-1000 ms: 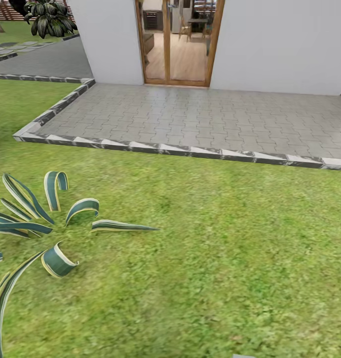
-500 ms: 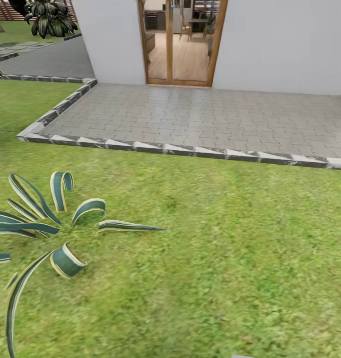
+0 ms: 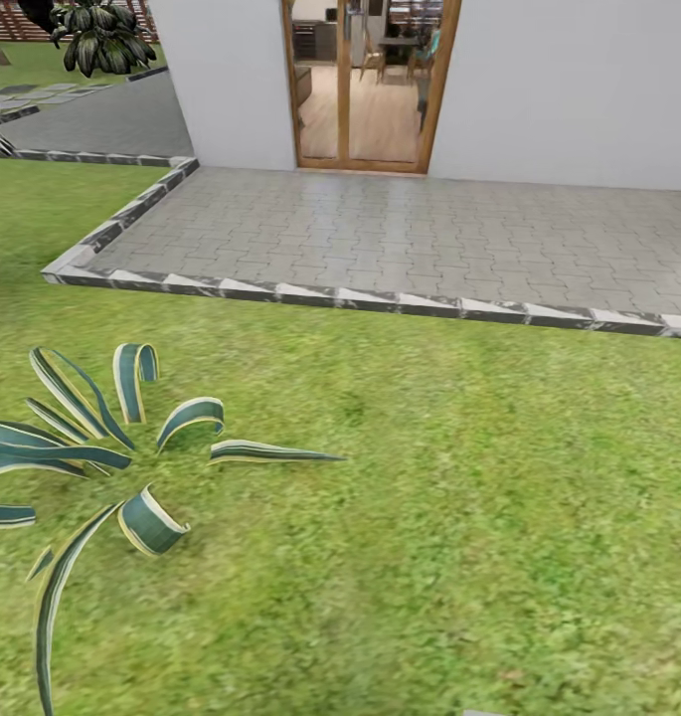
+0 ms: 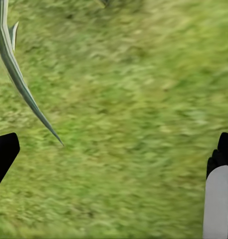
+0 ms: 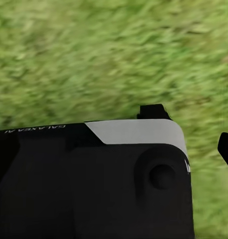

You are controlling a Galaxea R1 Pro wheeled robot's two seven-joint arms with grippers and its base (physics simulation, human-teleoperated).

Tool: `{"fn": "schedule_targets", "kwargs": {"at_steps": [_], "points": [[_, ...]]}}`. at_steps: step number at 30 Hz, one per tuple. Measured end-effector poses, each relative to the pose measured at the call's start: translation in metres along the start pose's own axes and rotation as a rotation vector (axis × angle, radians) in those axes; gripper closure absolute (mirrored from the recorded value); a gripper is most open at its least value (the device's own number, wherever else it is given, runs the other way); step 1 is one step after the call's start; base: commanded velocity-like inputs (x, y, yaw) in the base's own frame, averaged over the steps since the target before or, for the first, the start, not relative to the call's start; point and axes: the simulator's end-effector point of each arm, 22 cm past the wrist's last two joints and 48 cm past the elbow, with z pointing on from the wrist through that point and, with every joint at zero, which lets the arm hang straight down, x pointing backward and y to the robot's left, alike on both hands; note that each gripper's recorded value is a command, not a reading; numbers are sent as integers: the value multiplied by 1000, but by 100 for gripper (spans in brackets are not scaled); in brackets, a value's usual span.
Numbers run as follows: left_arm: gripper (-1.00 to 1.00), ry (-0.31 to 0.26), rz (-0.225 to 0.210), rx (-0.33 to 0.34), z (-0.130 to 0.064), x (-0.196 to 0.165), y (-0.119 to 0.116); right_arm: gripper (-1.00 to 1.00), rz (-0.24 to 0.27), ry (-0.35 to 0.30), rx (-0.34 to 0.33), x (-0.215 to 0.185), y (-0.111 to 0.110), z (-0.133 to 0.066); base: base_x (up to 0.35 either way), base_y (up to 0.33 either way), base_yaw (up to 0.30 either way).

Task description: Take the three Easter eggs out of the wicker basket on the lawn in the garden, then place them on the lawn next to a single tree (choose any tree) so that all three eggs are next to the same tree and none are left in the basket.

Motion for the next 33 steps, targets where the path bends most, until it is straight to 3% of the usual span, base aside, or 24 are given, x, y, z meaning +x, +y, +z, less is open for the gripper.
{"fn": "schedule_targets", "kwargs": {"at_steps": [33], "points": [[-100, 0, 0, 0, 0, 0, 0, -100, 0, 3, 0, 1, 0, 0, -21, 196, 0]]}}
